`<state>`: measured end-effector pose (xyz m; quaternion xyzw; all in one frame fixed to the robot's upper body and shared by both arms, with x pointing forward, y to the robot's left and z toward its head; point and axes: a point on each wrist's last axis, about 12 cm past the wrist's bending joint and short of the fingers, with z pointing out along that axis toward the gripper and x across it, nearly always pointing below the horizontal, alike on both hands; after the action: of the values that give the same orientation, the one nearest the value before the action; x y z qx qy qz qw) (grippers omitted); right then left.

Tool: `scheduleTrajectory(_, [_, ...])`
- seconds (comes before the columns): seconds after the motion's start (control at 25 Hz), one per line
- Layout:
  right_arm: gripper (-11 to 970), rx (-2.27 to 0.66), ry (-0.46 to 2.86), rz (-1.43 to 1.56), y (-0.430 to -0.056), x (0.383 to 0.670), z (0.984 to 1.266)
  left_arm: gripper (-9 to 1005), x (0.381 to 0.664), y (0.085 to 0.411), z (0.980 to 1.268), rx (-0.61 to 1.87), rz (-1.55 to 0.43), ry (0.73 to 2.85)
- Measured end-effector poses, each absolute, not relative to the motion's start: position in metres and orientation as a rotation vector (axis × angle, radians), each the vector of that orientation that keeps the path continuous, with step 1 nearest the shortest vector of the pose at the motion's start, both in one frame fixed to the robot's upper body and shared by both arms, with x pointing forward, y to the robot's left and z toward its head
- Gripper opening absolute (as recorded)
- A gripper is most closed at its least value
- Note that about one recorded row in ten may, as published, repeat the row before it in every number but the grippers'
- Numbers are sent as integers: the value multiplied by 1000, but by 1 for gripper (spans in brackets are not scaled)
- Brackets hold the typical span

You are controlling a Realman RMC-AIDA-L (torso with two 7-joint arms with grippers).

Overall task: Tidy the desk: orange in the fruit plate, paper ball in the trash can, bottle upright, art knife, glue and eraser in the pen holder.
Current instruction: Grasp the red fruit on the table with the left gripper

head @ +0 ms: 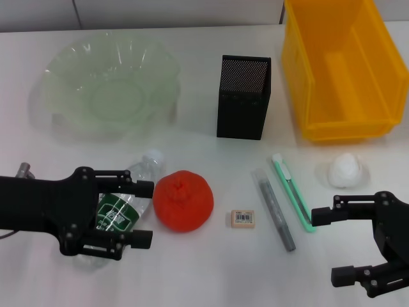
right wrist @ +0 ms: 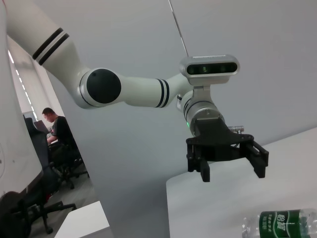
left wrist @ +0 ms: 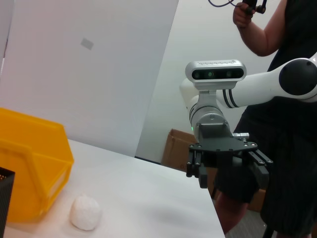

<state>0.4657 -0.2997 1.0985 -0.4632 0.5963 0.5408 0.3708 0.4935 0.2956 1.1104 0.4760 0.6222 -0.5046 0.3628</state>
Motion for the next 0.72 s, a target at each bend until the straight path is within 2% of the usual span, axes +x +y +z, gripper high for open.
scheduleTrajectory(0.44, [816,-1162,1541,1382,-302,462,1096,779,505,289,1119,1244,-1289,1630])
scheduleTrajectory(0.72, [812,-1010,1585,1275,-325,455,1092,776,534,266,1125,1303,-1121,1774])
